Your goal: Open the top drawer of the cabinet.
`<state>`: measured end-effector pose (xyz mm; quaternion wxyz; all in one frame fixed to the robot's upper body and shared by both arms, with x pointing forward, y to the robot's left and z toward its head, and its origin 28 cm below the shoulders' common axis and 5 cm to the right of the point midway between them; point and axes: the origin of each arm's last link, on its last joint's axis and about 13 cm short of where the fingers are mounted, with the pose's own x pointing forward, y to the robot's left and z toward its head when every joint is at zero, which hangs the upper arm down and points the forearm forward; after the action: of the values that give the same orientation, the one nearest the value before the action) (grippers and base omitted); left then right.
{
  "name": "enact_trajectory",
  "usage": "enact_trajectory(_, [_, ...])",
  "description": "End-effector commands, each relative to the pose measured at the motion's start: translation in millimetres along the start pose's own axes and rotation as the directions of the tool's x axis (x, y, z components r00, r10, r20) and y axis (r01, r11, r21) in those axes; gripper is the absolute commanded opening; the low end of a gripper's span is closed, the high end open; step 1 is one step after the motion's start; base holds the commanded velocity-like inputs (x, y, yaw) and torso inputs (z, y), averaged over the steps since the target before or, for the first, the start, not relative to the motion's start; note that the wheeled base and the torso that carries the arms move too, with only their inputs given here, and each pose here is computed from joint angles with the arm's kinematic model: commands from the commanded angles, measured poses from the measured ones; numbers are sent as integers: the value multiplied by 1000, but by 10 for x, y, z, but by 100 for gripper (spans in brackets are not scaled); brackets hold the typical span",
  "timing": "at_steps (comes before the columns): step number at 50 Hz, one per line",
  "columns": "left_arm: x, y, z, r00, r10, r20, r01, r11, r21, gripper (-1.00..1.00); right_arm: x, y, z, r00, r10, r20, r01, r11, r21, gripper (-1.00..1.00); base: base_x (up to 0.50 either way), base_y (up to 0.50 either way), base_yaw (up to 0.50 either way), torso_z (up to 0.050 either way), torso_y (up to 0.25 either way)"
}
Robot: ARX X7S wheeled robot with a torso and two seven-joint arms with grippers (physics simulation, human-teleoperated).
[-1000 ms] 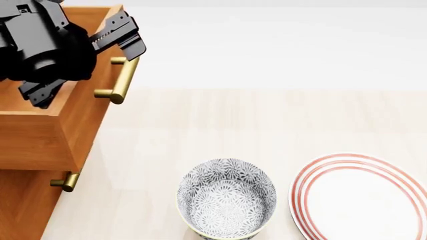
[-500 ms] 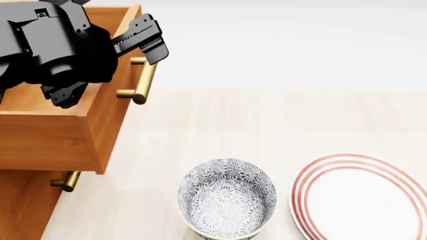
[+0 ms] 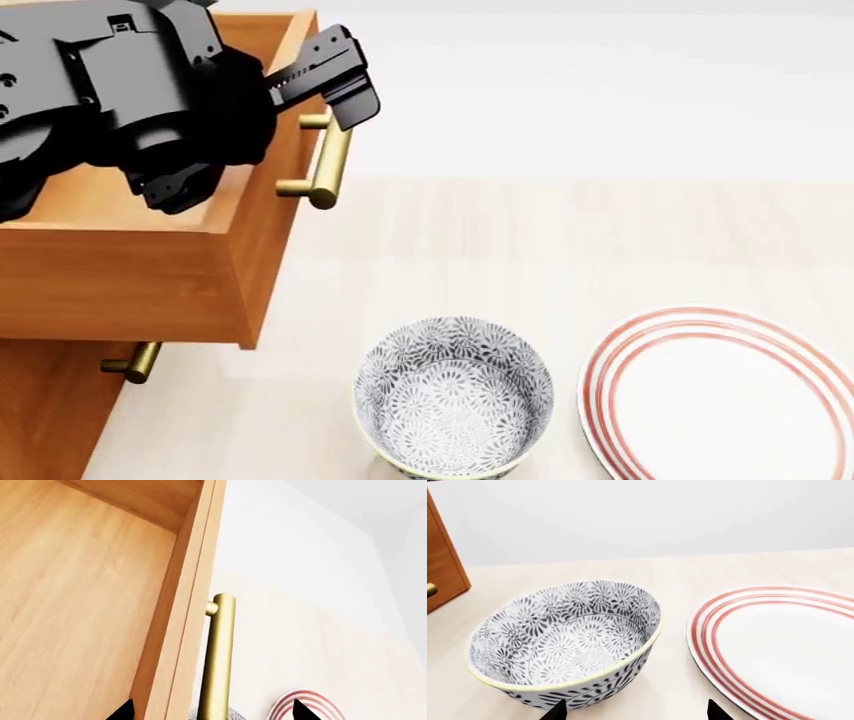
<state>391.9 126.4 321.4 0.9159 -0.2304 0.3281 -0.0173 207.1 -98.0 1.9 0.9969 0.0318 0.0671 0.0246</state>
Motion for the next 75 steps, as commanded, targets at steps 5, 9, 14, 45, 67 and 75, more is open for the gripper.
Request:
enact_trajectory(5, [-59, -227, -44, 993, -120, -12, 120, 993, -15, 100, 30, 1, 18, 1000, 0, 26, 0, 1000, 4, 100, 0, 0, 0, 0, 0])
enact_trajectory(9, [-68, -266, -67, 990, -137, -14, 137, 991, -5, 100, 21, -2, 19, 1000, 1, 26, -1, 1000, 2, 100, 0, 0, 0, 0, 3])
enact_trajectory(14, [-82, -310, -86, 988, -155, -18, 155, 988, 2, 100, 20, -5, 8, 1000, 1, 25, -1, 1000, -1, 100, 0, 0, 0, 2, 0])
enact_trajectory(45, [-298, -516, -266, 968, -249, 10, 247, 964, 97, 100, 14, -3, -19, 1000, 15, 15, -15, 1000, -8, 100, 0, 0, 0, 0, 1])
enact_trajectory(67, [-502, -166, -648, 929, -231, 290, 98, 908, 407, 100, 3, 12, -50, 1000, 20, 4, -20, 1000, -13, 100, 0, 0, 0, 0, 1])
enact_trajectory(75, [-537, -46, -831, 869, -291, 401, 44, 852, 522, 100, 4, 16, -47, 1000, 20, 2, -20, 1000, -13, 100, 0, 0, 0, 0, 0])
